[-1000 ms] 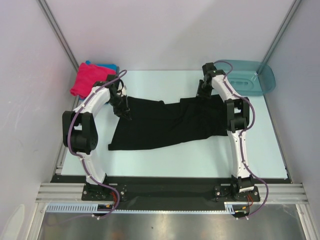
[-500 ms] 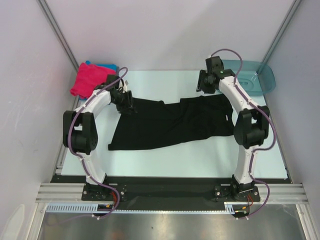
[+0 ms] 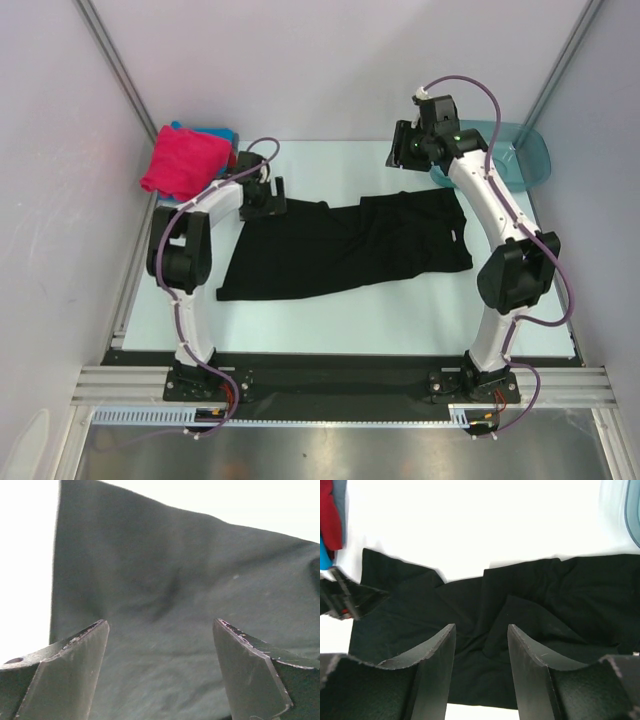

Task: Fold and stack the t-shirts
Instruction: Fold the tshirt

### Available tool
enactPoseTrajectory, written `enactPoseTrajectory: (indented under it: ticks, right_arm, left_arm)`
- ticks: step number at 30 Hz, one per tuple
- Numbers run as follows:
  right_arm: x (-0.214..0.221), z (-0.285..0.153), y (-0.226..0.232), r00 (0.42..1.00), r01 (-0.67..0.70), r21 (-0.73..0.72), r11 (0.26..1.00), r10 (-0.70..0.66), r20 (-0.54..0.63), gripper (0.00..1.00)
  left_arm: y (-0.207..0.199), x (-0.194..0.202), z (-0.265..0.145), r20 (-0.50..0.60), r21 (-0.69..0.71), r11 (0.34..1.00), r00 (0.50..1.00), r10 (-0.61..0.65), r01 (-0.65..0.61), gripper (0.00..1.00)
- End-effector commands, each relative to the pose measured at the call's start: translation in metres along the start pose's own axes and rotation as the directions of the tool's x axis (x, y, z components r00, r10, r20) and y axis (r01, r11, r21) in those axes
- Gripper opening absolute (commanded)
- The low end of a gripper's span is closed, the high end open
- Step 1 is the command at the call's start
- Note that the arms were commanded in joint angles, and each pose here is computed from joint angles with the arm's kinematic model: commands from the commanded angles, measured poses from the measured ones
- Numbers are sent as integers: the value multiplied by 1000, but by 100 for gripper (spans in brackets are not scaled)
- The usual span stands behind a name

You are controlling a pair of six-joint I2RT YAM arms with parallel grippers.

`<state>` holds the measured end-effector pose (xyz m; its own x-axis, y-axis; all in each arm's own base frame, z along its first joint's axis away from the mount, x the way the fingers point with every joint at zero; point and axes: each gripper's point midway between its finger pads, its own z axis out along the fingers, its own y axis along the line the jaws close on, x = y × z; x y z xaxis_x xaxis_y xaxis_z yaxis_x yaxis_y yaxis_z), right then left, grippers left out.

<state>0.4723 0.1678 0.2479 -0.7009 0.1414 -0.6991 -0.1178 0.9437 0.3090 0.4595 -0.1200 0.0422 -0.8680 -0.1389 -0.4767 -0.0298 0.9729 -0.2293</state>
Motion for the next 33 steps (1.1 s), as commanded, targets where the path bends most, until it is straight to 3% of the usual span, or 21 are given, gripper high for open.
enactPoseTrajectory:
  ticks: [1, 10, 13, 14, 15, 16, 18, 28, 33]
  right_arm:
    - [-23, -32, 17, 997, 15, -64, 998, -10, 74, 52]
    - [-22, -43, 25, 997, 2, -117, 993, 6, 73, 52]
    - [-22, -47, 25, 997, -3, -123, 992, 12, 74, 53]
    - [-22, -49, 26, 997, 0, -126, 992, 10, 78, 53]
    - [-22, -50, 25, 997, -1, -127, 992, 11, 79, 53]
    - [-23, -52, 24, 997, -2, -125, 992, 12, 82, 53]
    - [-23, -55, 24, 997, -3, -127, 992, 13, 81, 53]
    - [3, -60, 10, 999, -32, -98, 995, 33, 10, 54]
    - [24, -61, -14, 996, -45, 12, 999, 46, -71, 54]
  left_arm:
    - [-29, -29, 7, 86, 23, 998, 995, 52, -54, 91]
    - [-15, 17, 39, -34, -103, 988, 994, 108, -111, 87]
    - [-10, 28, 45, -71, -136, 981, 989, 127, -136, 76]
    - [-9, 32, 46, -84, -149, 979, 988, 129, -141, 68]
    - [-9, 34, 47, -93, -164, 976, 987, 131, -145, 38]
    - [-12, 32, 47, -94, -174, 973, 986, 137, -152, 21]
    - [-9, 39, 49, -126, -211, 964, 982, 139, -163, 0]
    - [-10, 37, 45, -126, -221, 967, 987, 101, -127, 0]
    - [-10, 37, 41, -130, -230, 971, 991, 35, -64, 0]
